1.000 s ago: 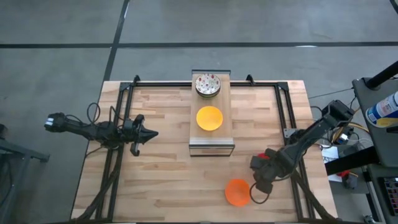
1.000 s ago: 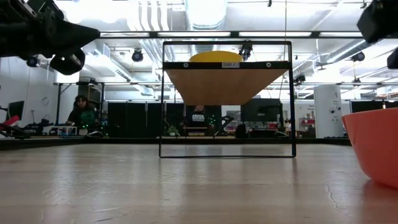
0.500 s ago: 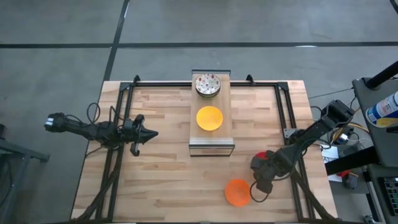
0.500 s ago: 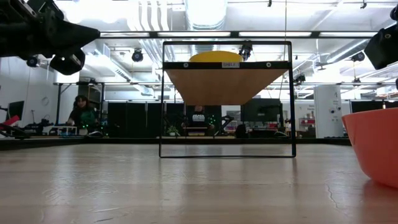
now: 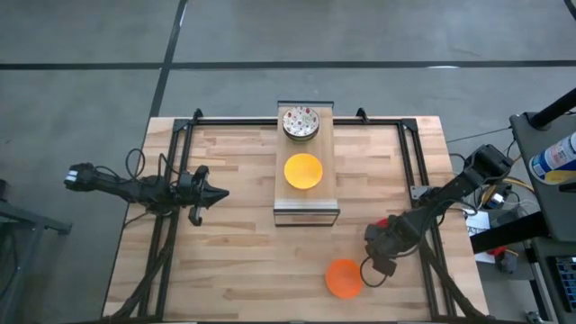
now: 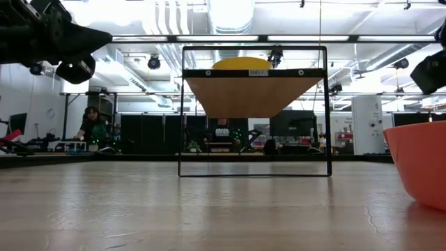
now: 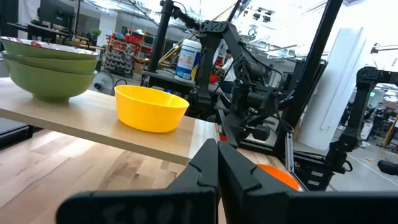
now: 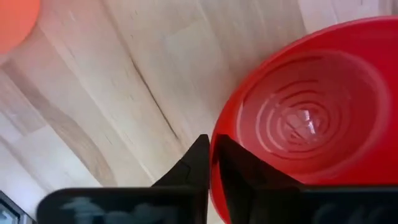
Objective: Pick & Place Mini bowls
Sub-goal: Stack the red bowl on top of the yellow bowl on the shelf
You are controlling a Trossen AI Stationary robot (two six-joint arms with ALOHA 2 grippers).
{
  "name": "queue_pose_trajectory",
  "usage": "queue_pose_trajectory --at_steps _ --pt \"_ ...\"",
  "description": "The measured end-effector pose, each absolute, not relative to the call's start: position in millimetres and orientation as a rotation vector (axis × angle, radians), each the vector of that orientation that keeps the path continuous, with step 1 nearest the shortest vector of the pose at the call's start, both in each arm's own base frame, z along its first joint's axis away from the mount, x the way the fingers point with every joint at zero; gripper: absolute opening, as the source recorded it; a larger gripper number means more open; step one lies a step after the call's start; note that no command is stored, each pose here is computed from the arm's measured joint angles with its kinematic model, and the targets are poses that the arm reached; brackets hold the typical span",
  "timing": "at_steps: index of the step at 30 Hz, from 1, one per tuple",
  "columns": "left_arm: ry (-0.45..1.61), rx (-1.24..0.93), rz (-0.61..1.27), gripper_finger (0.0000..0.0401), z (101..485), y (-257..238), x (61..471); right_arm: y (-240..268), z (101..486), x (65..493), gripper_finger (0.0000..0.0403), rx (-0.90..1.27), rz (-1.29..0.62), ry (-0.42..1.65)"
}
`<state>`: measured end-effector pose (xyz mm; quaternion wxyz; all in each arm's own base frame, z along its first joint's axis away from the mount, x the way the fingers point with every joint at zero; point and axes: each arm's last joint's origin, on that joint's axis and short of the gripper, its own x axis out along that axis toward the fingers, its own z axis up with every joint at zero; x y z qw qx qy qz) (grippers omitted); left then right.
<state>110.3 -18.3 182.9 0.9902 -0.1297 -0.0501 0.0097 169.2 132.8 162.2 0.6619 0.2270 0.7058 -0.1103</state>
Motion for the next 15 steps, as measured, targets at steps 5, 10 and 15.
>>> queue_pose_trajectory --at_steps 5,10,15 --pt "-0.092 -0.262 0.02 0.0003 182 -18 110 134 177 172 0.001 0.487 -0.232 1.608" --pt "-0.082 -0.261 0.022 0.0003 181 -18 111 136 212 177 0.0008 0.443 -0.196 1.613" --pt "-0.08 -0.261 0.021 0.0003 181 -18 111 134 265 186 0.0008 0.362 -0.185 1.541"
